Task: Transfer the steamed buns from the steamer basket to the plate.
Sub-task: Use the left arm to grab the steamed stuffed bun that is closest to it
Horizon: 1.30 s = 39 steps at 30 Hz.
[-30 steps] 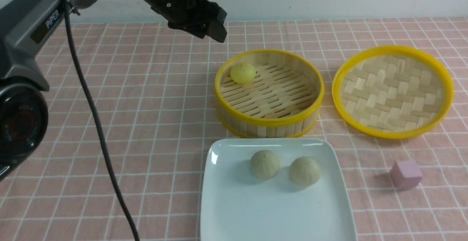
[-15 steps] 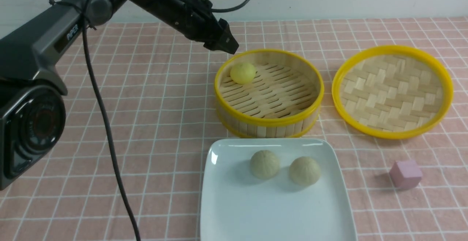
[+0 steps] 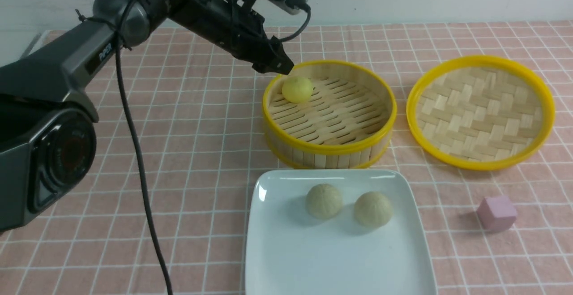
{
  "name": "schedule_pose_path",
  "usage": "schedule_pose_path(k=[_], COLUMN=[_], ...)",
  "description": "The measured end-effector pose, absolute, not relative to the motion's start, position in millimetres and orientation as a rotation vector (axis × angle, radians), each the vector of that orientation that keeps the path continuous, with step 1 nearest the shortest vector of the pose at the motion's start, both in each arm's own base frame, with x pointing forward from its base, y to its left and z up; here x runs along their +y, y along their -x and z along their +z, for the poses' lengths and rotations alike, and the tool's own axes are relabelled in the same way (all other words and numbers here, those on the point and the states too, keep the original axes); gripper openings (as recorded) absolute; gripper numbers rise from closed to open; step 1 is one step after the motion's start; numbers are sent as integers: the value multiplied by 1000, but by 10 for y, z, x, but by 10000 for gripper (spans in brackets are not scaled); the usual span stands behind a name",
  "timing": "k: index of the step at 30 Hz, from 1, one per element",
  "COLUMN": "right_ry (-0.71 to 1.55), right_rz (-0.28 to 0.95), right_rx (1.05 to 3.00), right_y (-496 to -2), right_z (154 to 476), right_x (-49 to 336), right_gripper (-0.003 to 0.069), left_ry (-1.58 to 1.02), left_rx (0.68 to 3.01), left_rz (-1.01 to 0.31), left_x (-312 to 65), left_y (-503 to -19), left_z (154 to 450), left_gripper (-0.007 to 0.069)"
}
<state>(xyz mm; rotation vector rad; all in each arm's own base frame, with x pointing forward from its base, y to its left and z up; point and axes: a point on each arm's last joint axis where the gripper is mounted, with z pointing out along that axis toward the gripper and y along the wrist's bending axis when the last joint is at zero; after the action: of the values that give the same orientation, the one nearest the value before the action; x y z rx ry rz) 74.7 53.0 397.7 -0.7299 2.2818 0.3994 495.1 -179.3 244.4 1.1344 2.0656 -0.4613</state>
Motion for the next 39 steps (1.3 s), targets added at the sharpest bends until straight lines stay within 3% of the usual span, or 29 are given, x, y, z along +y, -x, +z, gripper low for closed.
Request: schedule_pose_path(k=[15,26,39], right_ry=[714,713,708], right_rz=[407,407,409], right_rx=[2288,2289,2291], right_y=[-747,-747,-747], right_z=[3977,3977,3977], right_x=[531,530,530], right_gripper=[495,495,495], left_ry=[-1227,-1212,-1200], left_rx=[2038,1997,2000], left_rz=[-461,-423,-486], left_x=[-1845,-1870,-1900], left_y=[-5024,-5062,-5037], left_z=[2098,2102,2109], left_gripper=[420,420,420])
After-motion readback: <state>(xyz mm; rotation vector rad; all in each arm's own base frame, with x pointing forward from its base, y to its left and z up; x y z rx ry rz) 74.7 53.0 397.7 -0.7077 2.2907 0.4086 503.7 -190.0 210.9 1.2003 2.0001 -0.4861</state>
